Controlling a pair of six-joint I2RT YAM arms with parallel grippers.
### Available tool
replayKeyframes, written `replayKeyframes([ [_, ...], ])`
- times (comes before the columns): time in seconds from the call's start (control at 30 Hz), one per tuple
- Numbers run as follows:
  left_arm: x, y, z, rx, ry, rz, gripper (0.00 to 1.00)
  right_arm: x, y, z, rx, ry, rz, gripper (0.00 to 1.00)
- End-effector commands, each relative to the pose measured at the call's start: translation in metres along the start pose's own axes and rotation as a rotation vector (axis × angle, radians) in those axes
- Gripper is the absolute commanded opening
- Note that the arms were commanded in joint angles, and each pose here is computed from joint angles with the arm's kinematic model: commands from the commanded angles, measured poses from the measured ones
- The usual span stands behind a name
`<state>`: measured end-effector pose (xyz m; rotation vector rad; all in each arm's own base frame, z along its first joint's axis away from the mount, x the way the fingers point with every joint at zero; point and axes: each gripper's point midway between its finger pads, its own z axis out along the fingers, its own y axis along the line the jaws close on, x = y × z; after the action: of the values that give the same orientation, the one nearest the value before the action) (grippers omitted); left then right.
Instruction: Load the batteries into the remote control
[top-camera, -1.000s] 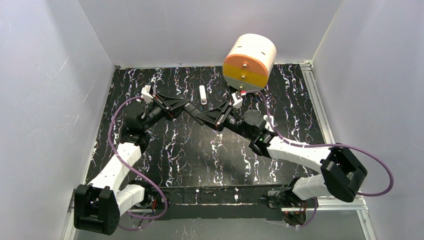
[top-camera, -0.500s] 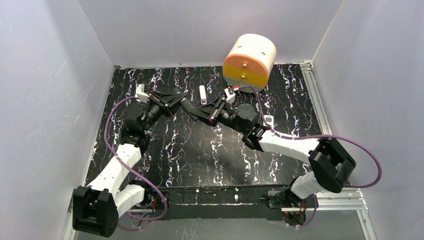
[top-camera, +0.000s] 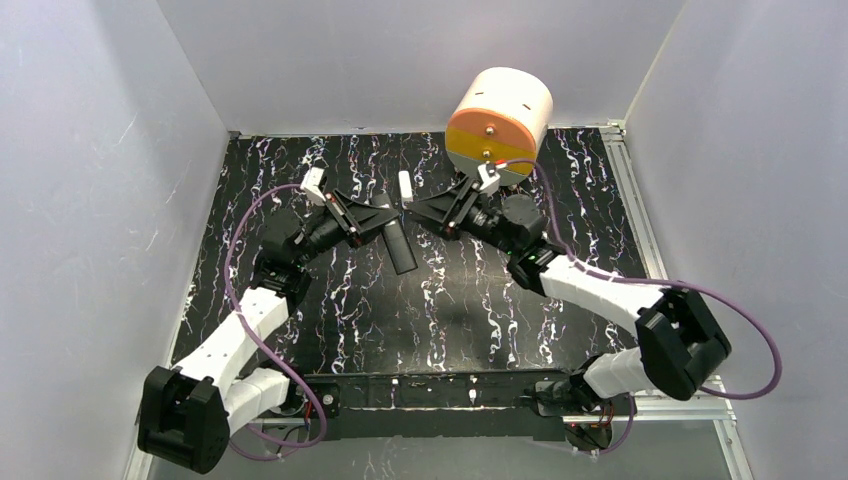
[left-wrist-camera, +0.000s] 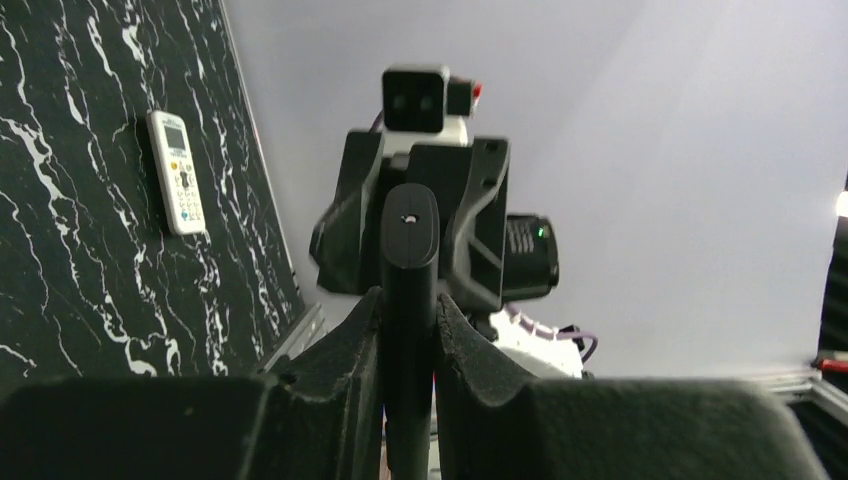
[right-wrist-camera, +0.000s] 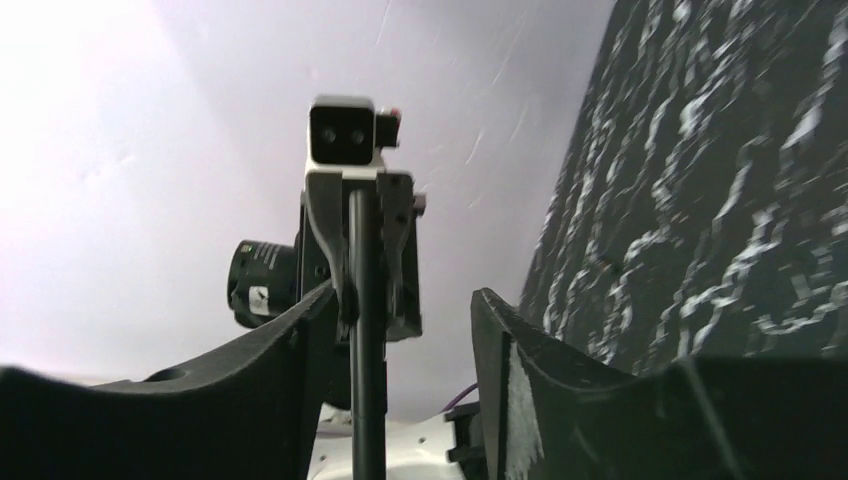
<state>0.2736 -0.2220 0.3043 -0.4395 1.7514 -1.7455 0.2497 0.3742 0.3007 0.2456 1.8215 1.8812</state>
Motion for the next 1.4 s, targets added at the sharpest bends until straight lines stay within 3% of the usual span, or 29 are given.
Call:
replayKeyframes([
  [0.0, 0.017, -0.019, 0.000, 0.061, 0.139, 0.089, 0.00, -0.011, 0.019, -0.023, -0.040, 0.031, -0.196, 0.64],
  [0.2, 0.015, -0.029, 0.001, 0.087, 0.165, 0.147, 0.00, 0.015, 0.038, -0.042, -0.118, 0.202, -0.375, 0.86],
  [0.37, 0.024, -0.045, -0.006, 0.145, 0.218, 0.260, 0.00, 0.038, 0.029, -0.047, -0.135, 0.373, -0.423, 0.89],
  [0.7, 0.034, -0.054, -0.012, 0.187, 0.281, 0.326, 0.00, 0.055, 0.035, -0.024, -0.184, 0.448, -0.413, 0.57],
  [1.03, 0.035, -0.057, -0.015, 0.192, 0.271, 0.330, 0.00, 0.058, 0.044, -0.010, -0.267, 0.409, -0.327, 0.36],
  [1.13, 0.034, -0.058, -0.016, 0.194, 0.262, 0.335, 0.00, 0.062, 0.042, -0.010, -0.267, 0.427, -0.302, 0.20],
  [1.23, 0.033, -0.058, -0.016, 0.193, 0.247, 0.339, 0.10, 0.062, 0.041, -0.010, -0.259, 0.430, -0.291, 0.02],
  [1.37, 0.031, -0.054, -0.016, 0.172, 0.226, 0.338, 0.31, 0.058, 0.037, -0.008, -0.211, 0.404, -0.302, 0.01],
])
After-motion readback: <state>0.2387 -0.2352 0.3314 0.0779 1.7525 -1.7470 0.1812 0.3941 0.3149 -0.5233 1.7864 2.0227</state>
